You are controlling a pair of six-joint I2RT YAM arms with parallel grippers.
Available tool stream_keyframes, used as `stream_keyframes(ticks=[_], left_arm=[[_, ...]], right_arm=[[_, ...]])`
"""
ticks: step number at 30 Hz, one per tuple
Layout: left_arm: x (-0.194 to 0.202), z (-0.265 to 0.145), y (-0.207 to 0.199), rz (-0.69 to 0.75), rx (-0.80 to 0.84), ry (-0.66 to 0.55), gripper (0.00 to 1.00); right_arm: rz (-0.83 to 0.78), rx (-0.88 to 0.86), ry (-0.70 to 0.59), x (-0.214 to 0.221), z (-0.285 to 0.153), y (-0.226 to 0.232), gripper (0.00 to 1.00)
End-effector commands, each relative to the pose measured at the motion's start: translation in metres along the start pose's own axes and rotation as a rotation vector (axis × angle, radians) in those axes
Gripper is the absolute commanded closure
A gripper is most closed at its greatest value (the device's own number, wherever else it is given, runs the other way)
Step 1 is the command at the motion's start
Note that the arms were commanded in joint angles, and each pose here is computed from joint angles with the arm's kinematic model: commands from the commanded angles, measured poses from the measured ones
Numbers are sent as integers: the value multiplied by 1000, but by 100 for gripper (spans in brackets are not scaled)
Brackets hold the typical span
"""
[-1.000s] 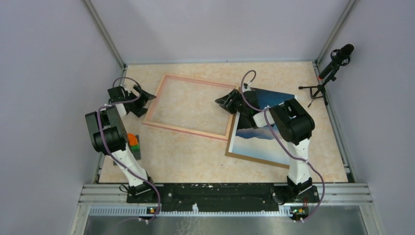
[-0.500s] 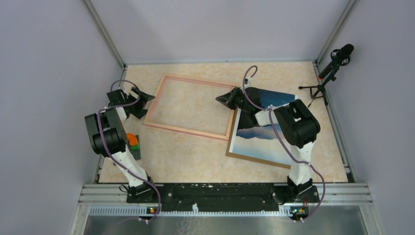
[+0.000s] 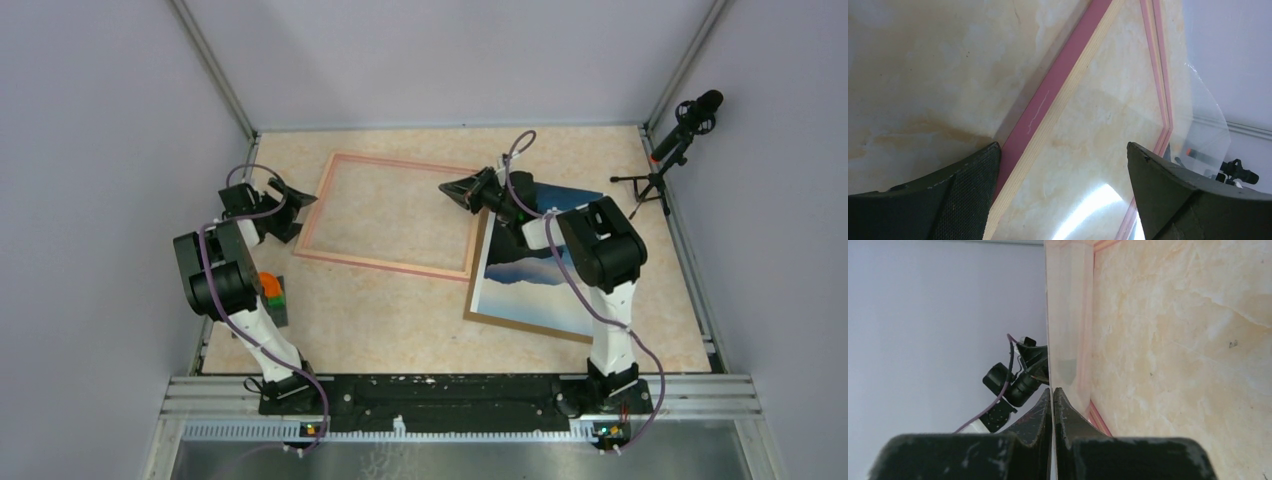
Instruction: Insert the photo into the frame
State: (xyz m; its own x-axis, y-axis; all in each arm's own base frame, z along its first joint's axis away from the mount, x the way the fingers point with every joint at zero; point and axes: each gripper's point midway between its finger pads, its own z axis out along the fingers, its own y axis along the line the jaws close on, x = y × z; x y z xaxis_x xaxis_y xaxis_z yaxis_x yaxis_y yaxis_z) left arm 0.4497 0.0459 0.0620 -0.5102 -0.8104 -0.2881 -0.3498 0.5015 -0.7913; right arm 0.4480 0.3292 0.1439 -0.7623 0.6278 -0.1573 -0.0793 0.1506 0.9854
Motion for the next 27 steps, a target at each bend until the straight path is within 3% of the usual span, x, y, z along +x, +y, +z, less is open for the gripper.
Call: stream_keyframes(ticks=[1, 27], left_arm=[[34, -5, 1, -65, -5, 113, 1], [34, -6, -1, -59, 2, 110, 1]], right_arm=[[38, -114, -1, -8, 5, 29, 100], [146, -142, -36, -35, -9, 16, 100]])
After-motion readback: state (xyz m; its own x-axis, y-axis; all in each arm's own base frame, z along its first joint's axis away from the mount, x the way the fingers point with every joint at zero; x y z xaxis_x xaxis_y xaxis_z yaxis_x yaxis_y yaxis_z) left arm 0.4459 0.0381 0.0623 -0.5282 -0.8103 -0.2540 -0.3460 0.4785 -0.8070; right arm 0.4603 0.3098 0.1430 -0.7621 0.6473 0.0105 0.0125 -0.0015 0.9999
